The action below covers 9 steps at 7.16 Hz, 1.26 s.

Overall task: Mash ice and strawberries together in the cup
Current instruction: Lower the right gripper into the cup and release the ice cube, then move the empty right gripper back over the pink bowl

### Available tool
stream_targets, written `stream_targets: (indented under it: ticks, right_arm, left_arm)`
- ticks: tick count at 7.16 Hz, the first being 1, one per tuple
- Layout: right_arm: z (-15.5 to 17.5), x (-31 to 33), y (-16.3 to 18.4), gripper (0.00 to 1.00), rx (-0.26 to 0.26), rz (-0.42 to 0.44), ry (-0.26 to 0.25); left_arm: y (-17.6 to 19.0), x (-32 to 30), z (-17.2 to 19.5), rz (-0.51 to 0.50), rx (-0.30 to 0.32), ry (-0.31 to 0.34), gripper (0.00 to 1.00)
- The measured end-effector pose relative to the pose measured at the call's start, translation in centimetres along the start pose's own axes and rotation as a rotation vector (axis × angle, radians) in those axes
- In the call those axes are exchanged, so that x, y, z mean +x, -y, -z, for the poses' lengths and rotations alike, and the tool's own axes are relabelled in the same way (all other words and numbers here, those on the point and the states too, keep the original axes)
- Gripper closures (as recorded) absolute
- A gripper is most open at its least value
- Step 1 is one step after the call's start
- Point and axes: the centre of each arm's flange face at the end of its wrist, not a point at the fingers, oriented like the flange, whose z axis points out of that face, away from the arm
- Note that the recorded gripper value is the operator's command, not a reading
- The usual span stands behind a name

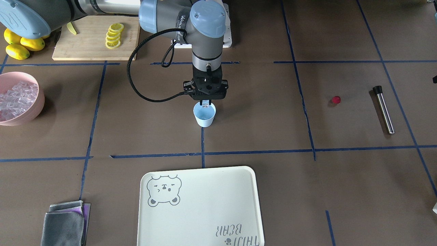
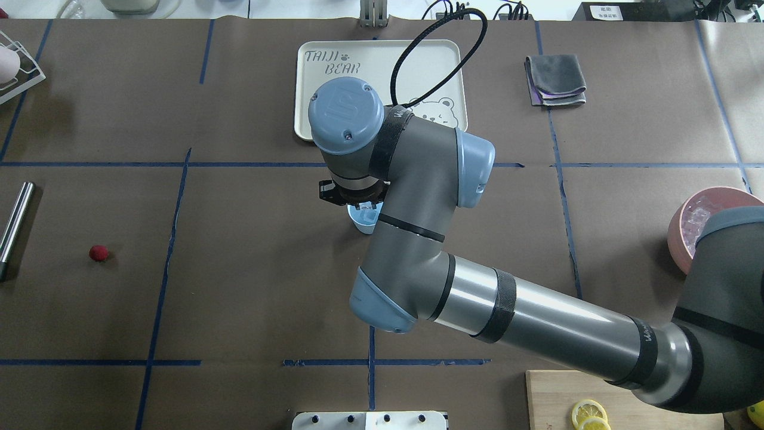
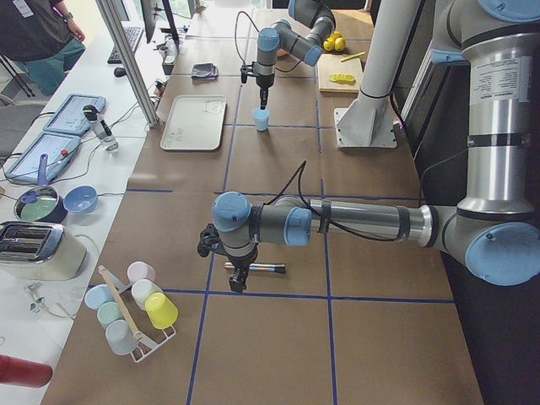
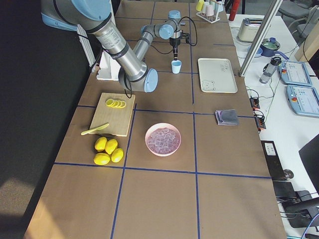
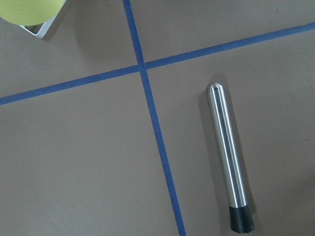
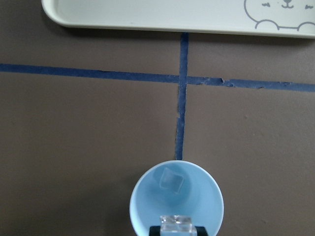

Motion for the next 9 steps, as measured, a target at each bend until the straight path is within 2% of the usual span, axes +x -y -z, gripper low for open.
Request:
stream_targets:
  ticks: [5, 7, 9]
  right_arm:
    - [0.1, 0.6, 0.4, 0.01, 0.003, 0.007, 0.011]
    - [1.2, 4.7, 3.8, 0.01, -0.008, 0.017, 0.022]
    - [2.5, 12.4, 6.5, 0.02, -0.032, 0.054, 0.047]
  left_arm:
    - [-0.1, 0.0, 0.0, 0.001, -0.001, 0.0, 0.0]
    - [-0.1, -0.1, -0.1, 0.003, -0.002, 0.0, 0.0]
    - [-0.1, -0.2, -0.2, 0.003, -0.003, 0.0, 0.0]
